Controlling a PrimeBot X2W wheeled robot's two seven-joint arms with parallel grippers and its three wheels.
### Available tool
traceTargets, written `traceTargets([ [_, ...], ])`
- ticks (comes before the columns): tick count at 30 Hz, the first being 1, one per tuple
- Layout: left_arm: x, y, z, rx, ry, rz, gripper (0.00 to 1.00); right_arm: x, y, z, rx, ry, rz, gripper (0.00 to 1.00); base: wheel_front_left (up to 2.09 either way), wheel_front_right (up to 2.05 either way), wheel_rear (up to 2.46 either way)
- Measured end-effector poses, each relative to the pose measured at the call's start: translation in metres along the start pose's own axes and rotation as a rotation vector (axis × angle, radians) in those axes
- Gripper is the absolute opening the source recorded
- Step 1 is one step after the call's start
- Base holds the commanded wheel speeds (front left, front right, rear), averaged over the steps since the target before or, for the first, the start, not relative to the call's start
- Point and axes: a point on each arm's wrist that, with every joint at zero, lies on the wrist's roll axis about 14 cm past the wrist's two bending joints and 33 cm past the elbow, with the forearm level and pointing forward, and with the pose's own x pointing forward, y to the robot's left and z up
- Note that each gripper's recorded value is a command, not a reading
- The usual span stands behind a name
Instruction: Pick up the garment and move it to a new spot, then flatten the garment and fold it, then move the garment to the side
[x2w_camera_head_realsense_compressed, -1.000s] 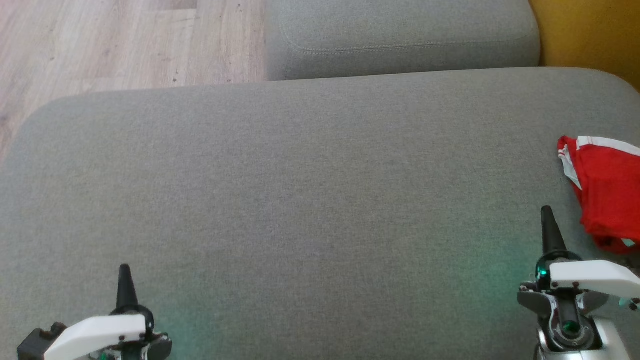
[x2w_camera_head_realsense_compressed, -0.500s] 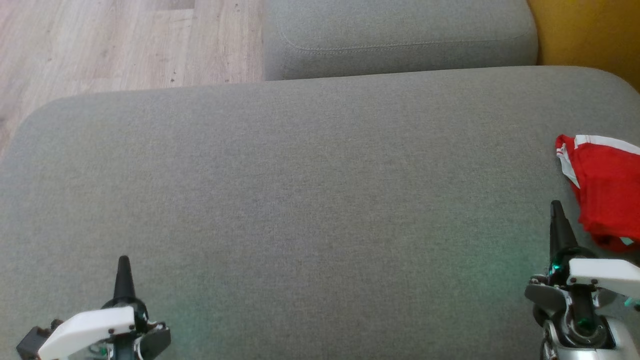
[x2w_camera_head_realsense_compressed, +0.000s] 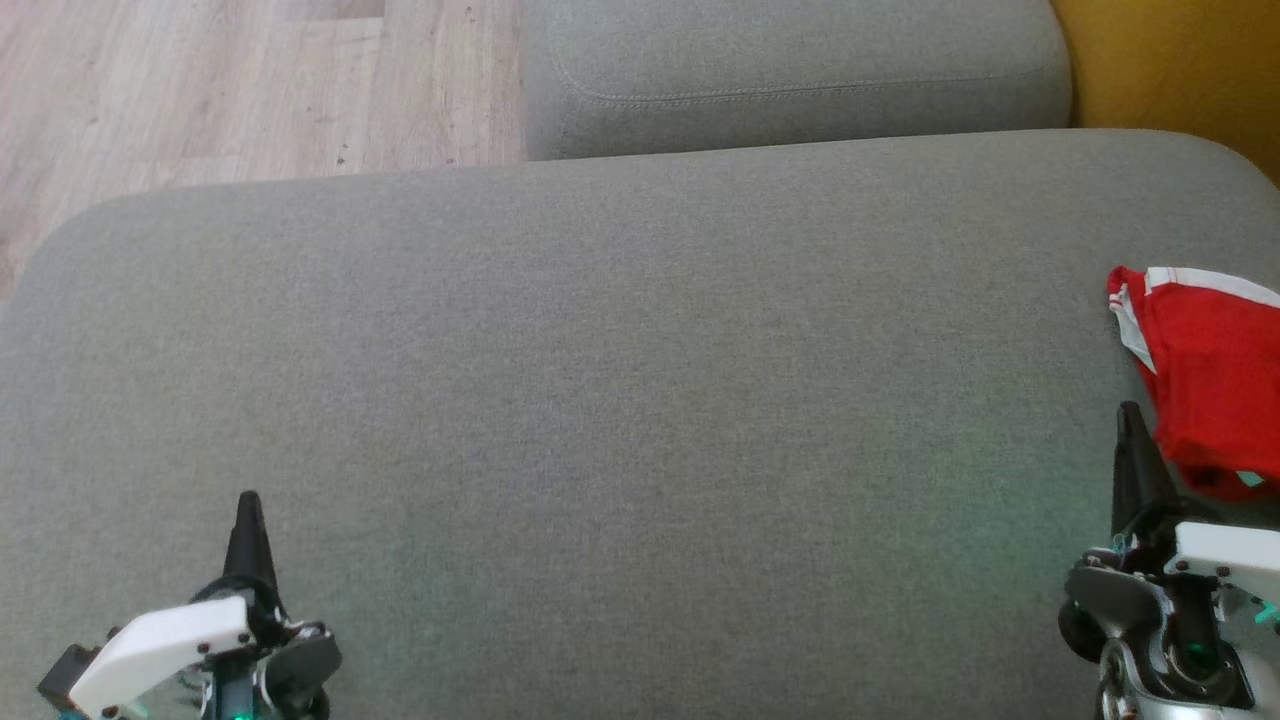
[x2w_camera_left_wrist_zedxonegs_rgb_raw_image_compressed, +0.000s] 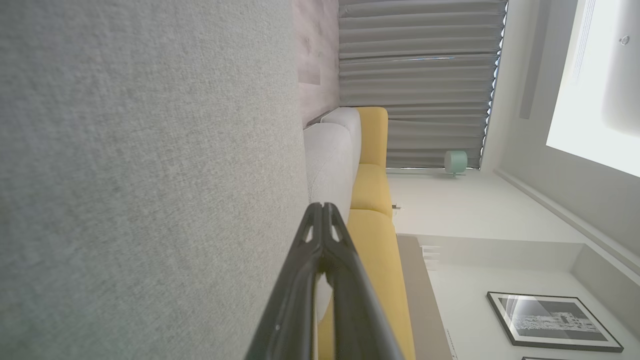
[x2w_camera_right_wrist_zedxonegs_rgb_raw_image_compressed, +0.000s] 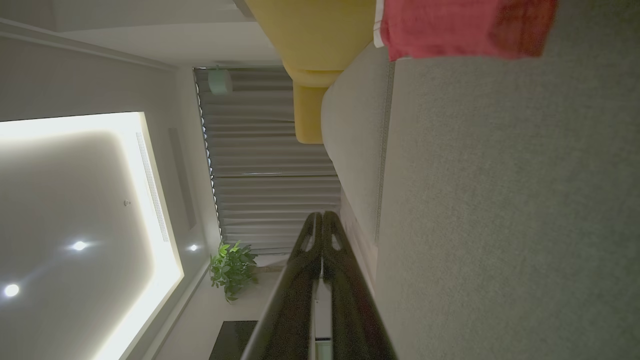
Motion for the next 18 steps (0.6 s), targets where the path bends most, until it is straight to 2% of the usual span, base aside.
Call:
traceTargets([
  [18,0.0009,-0.002,0.0003,-0.006,-0.001,-0.006,0.0,0.0001,0.0009,0.0007,0.006,-0.003,0.003,0.0,0.0,0.0,0.0],
])
